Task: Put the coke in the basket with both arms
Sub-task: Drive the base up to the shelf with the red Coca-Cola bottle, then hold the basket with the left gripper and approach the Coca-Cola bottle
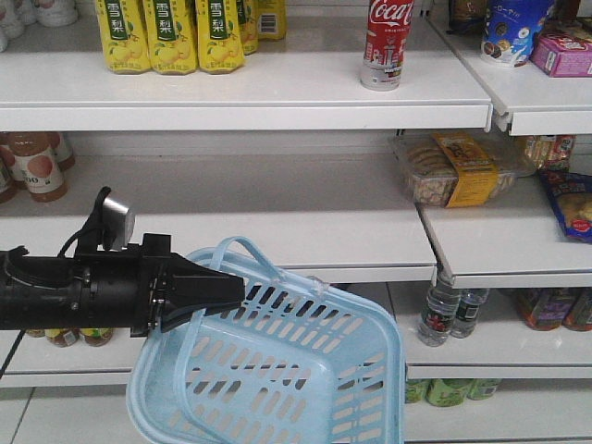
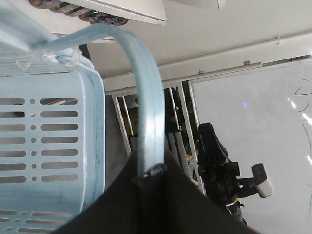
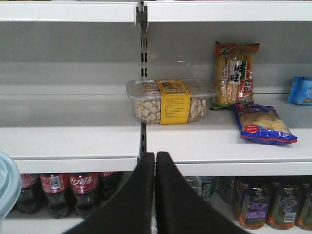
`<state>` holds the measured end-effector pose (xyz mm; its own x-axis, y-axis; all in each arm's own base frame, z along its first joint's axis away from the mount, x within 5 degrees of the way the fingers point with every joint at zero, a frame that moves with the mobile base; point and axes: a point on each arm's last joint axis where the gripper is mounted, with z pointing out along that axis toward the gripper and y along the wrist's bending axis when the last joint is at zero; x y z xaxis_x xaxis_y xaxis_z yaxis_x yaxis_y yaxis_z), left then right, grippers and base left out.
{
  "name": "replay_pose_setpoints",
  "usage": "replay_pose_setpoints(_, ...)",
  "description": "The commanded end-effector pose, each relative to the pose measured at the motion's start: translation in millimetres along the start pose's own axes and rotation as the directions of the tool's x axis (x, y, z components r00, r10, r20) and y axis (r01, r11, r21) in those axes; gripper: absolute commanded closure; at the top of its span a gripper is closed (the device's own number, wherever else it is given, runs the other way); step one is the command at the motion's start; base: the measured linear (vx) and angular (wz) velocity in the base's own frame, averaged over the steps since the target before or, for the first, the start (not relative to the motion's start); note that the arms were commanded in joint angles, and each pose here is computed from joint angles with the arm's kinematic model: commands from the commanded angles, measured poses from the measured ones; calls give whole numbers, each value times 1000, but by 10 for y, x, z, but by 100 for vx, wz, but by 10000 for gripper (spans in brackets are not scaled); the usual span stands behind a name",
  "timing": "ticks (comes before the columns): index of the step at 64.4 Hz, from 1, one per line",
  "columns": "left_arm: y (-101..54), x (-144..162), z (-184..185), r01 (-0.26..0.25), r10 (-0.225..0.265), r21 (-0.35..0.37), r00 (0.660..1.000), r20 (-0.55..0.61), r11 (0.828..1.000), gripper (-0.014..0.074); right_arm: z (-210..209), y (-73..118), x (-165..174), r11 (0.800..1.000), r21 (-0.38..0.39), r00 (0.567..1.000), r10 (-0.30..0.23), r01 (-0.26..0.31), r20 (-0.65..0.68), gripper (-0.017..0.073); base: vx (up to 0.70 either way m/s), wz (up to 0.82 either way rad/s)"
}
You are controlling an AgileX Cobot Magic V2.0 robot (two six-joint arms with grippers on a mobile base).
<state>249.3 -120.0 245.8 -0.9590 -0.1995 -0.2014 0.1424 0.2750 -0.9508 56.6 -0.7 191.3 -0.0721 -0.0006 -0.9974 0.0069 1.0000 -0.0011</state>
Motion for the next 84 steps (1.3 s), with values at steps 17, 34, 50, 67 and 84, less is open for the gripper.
replay_pose_setpoints(17, -238, -16, -45, -21, 18, 122, 1000, 26, 992, 600, -10, 3, -45, 1000, -3, 996, -1, 2, 85, 568, 4, -2)
replay_pose_setpoints(34, -238, -16, -45, -21, 18, 122, 1000, 26, 992, 600, -10, 3, -45, 1000, -3, 996, -1, 2, 85, 568, 6, 4)
replay_pose_setpoints(50, -238, -16, -45, -21, 18, 122, 1000, 26, 992, 600, -10, 3, -45, 1000, -3, 996, -1, 2, 85, 568, 9, 2)
replay_pose_setpoints(67, -238, -16, -45, -21, 18, 122, 1000, 26, 992, 600, -10, 3, -45, 1000, -3, 996, -1, 2, 85, 568, 8, 0)
replay_pose_setpoints(84, -238, -16, -45, -21, 18, 122, 1000, 26, 992, 600, -10, 3, -45, 1000, -3, 996, -1, 2, 85, 568, 5, 0)
